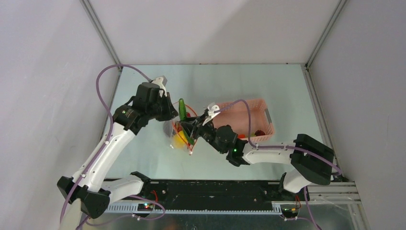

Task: Place the food in the zip-top bag and seal the zipper
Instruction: Place the fake vegetable in the zipper food storage bag.

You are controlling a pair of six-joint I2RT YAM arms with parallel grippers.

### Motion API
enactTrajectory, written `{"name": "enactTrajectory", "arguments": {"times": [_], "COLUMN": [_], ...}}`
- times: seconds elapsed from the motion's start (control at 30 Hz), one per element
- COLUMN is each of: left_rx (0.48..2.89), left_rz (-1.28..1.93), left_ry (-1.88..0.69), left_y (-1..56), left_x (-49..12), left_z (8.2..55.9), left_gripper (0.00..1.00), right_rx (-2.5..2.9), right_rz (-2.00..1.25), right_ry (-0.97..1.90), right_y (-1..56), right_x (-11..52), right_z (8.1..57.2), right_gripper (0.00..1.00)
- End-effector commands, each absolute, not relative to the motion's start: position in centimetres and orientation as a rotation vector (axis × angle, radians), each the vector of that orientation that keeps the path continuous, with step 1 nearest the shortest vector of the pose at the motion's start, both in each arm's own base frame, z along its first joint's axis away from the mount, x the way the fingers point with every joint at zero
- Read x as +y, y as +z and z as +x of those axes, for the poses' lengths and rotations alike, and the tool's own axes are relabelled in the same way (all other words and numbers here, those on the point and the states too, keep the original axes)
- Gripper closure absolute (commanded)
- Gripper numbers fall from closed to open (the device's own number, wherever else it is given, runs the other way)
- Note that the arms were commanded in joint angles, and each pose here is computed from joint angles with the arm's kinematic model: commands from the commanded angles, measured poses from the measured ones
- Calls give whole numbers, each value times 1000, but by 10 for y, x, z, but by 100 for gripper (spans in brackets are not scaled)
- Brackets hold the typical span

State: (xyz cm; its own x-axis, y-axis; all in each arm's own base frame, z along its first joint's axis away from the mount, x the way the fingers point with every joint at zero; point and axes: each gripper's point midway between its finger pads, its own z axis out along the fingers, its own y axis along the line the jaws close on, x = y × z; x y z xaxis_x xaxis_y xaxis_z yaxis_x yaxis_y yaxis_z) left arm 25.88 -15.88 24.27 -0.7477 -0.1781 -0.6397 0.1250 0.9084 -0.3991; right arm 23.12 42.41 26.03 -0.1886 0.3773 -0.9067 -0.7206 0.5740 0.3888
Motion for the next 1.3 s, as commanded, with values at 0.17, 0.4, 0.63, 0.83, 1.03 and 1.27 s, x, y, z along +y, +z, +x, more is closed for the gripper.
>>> {"name": "enactTrajectory", "arguments": {"times": [0.17,0.4,0.63,0.83,1.03,1.27], "left_rx": [2287,2240,2213,2198,2194,2202], "left_rz": [-75,-85,-68,-34,-9,-17], "left_ry": [-589,-597,-603,-650,-680,-667], "left_y": [257,269,276,278,278,274], "left_x": [-157,-153,-152,-158,-162,-161], "left_z": [261,262,260,257,254,256], "left_gripper": [100,100,100,100,100,100], "right_rx": [1688,1837,1951,2078,2224,2135], "right_rz": [-368,-421,-474,-492,-335,-471], "right_ry": [913,824,753,646,567,553], "right_y": [212,187,171,153,153,193], "right_x": [428,436,445,445,434,436], "right_z": [224,226,226,231,247,246], "right_gripper": [88,89,92,90,72,38]}}
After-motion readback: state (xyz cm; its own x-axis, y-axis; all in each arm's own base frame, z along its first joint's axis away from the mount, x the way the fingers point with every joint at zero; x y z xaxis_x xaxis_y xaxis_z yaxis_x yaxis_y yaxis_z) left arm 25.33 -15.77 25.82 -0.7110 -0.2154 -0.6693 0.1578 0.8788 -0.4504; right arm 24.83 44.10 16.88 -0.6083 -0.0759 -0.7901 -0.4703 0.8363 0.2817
